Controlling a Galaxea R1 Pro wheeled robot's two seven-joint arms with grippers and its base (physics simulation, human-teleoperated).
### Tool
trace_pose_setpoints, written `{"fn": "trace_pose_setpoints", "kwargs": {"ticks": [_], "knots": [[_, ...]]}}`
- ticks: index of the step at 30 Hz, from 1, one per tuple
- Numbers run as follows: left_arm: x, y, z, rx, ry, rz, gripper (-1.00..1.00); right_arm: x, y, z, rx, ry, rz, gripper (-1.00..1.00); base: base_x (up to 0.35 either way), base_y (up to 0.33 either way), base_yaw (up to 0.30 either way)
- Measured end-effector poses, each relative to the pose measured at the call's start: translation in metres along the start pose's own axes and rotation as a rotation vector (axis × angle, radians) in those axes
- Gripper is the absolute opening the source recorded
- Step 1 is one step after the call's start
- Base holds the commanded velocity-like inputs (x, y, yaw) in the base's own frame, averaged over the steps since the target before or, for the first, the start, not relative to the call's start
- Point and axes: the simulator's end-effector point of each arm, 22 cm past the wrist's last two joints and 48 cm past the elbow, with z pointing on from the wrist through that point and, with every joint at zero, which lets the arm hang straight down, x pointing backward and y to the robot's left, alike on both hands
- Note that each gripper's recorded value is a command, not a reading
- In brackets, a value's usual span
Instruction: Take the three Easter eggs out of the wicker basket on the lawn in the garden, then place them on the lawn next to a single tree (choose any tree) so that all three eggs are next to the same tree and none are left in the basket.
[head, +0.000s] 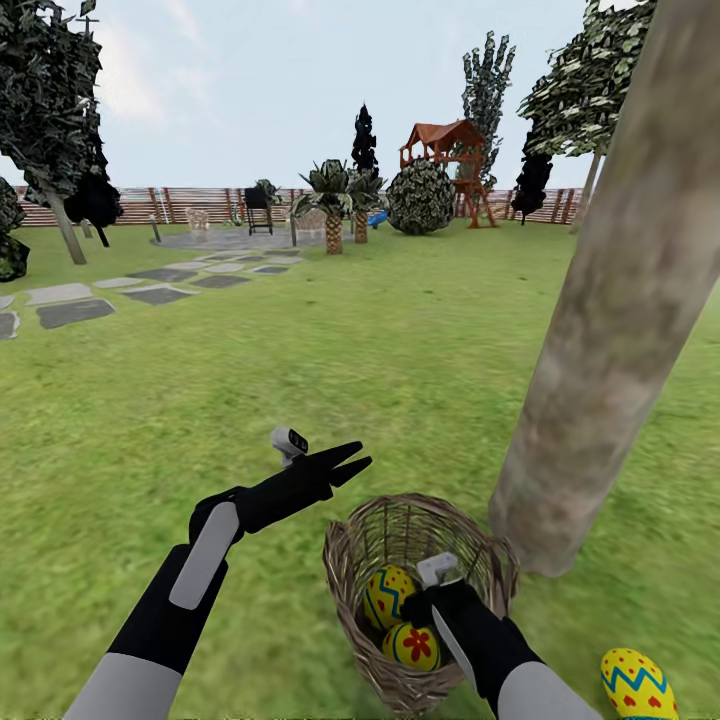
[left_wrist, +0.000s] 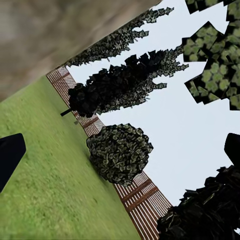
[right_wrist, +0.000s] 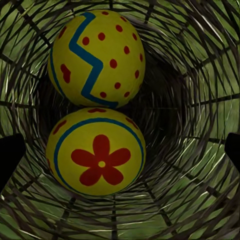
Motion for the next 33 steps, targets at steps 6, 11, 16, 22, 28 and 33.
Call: {"fn": "trace_pose_setpoints", "kwargs": {"ticks": [6, 11, 16, 22, 28, 33], "knots": [[0.003, 0.006, -0.003, -0.004, 0.000, -0.004, 1.00, 0.003, 0.002, 0.005, -0.005, -0.002, 0.001, 1.00, 0.000, 0.000, 0.000], [0.003, 0.005, -0.003, -0.002, -0.001, -0.004, 1.00, 0.003, 0.003, 0.005, -0.007, -0.002, 0.001, 1.00, 0.090, 0.020, 0.000], [0.003, 0.005, -0.003, -0.001, -0.001, -0.005, 1.00, 0.003, 0.004, 0.004, -0.010, -0.002, 0.001, 1.00, 0.298, 0.090, 0.000], [0.002, 0.006, -0.004, -0.002, -0.002, -0.004, 1.00, 0.004, 0.004, 0.005, -0.009, 0.001, 0.003, 1.00, 0.091, 0.027, 0.000], [0.002, 0.006, -0.004, -0.003, -0.002, -0.004, 1.00, 0.006, 0.004, 0.005, -0.007, 0.012, 0.006, 1.00, 0.004, 0.001, 0.000], [0.003, 0.010, -0.005, -0.006, -0.004, -0.011, 1.00, 0.014, 0.004, 0.009, -0.008, 0.033, 0.007, 1.00, 0.000, 0.000, 0.000]]}}
